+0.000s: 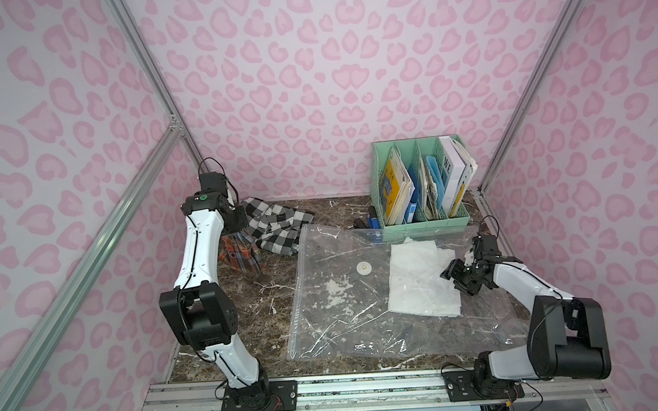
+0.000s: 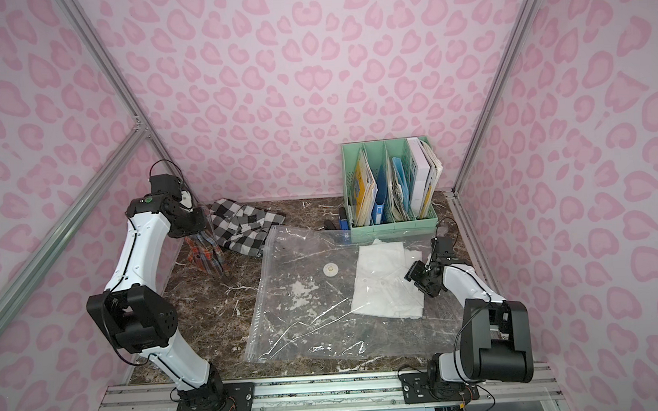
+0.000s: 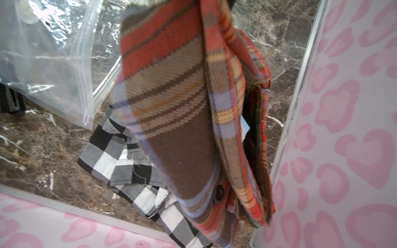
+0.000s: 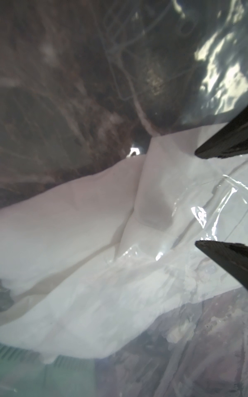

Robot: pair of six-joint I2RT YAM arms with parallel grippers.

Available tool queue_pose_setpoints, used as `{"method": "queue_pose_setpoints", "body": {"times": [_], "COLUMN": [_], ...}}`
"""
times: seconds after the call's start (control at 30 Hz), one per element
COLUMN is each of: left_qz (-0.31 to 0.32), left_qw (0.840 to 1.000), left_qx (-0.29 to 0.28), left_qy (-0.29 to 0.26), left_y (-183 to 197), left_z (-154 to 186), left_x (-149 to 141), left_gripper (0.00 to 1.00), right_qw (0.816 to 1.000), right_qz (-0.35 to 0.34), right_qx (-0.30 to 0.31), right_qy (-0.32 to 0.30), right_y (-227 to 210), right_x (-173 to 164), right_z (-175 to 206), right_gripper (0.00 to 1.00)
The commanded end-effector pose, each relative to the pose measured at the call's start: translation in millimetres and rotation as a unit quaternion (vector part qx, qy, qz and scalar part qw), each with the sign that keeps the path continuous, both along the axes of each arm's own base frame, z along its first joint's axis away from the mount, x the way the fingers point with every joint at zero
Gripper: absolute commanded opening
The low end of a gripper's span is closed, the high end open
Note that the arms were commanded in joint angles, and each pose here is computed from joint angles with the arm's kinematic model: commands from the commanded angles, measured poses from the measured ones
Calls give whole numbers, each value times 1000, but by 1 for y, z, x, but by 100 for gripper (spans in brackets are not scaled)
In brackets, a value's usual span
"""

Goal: Take the shirt out of the vacuum bag
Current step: Pick up the shirt from the center of the board, then place the shirt at the corner of the board.

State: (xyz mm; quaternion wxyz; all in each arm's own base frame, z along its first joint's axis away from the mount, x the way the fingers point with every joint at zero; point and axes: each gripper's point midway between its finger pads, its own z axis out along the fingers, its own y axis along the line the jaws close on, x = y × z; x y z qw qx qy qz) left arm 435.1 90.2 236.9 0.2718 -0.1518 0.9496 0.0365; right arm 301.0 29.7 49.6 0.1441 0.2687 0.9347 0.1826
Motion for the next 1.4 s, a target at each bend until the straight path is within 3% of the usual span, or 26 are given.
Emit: {"method": "queue_pose_setpoints", "body": {"times": [0.0,0.23,0.43,0.6,0.7,0.87,1.1,1.37], "left_qz": [13,19,-15,-91,-153,-213,-170,-146], "left_qw": [998,992,987,981,965,946,950,979], "left_qx": [63,118,159,164,214,244,252,142], "left_qy": [5,-29,-32,-41,-16,23,68,26], "left_y": [24,43,30,-32,-82,-137,-125,-143], "left_z": [10,37,29,14,-14,-65,-105,-104], "left_x": [-1,28,66,107,121,129,125,133], "left_gripper": [5,4,4,5,4,4,4,4], "right_qw": [1000,999,999,998,998,998,998,998], "right_qz": [10,22,36,46,45,47,46,52], "right_qx": [-2,-5,-11,-21,-19,-21,-13,-12], "right_qy": [9,23,31,36,35,37,34,31], "right_y": [0,-4,-8,-17,-21,-28,-33,-35], "right_x": [-4,-5,0,2,1,-5,-12,-16], "right_z": [0,-3,-3,-2,-2,-3,-6,-8], "right_gripper": [62,62,62,62,62,62,62,62]}}
